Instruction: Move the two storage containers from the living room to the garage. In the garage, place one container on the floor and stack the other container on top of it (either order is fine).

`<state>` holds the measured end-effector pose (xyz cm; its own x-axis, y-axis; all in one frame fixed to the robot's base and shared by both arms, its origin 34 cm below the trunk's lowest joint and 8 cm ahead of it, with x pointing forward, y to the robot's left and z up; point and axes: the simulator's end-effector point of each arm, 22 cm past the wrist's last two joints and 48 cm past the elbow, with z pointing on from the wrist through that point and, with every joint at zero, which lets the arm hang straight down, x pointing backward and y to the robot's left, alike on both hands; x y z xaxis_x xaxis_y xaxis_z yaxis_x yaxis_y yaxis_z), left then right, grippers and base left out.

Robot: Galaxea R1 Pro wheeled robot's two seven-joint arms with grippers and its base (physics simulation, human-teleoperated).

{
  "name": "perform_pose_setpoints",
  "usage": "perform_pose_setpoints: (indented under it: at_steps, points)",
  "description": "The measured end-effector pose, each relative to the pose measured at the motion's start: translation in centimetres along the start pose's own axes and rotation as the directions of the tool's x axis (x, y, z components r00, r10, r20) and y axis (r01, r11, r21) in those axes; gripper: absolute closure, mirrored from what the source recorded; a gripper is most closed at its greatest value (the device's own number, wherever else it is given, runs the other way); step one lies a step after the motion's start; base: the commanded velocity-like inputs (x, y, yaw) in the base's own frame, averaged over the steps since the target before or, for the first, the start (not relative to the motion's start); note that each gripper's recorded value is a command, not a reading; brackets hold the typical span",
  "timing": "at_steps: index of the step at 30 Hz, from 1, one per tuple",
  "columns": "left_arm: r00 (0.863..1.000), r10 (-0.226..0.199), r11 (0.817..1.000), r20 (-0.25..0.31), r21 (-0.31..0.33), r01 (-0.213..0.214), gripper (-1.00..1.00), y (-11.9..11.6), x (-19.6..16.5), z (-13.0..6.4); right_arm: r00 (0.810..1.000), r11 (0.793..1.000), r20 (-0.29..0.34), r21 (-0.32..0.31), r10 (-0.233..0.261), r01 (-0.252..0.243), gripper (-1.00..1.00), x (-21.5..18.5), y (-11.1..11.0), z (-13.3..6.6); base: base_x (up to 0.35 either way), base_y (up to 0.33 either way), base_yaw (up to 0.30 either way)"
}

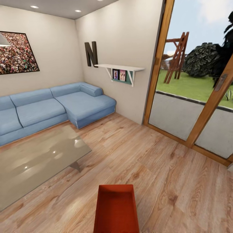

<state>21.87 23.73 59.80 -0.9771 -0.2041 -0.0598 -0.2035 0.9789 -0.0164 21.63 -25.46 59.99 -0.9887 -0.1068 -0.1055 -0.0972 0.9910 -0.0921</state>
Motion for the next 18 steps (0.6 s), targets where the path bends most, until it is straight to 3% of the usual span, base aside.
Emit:
perform_pose_setpoints:
  at_steps: [18]
  points:
    - [1.0,0.0,1.0,-0.028,-0.006,0.0,-1.0,0.2,1.1,0.2,1.0,1.0,-0.028,-0.003,-0.003,0.003,-1.0,1.1,0.1,0.1,0.0,0.0,0.0]
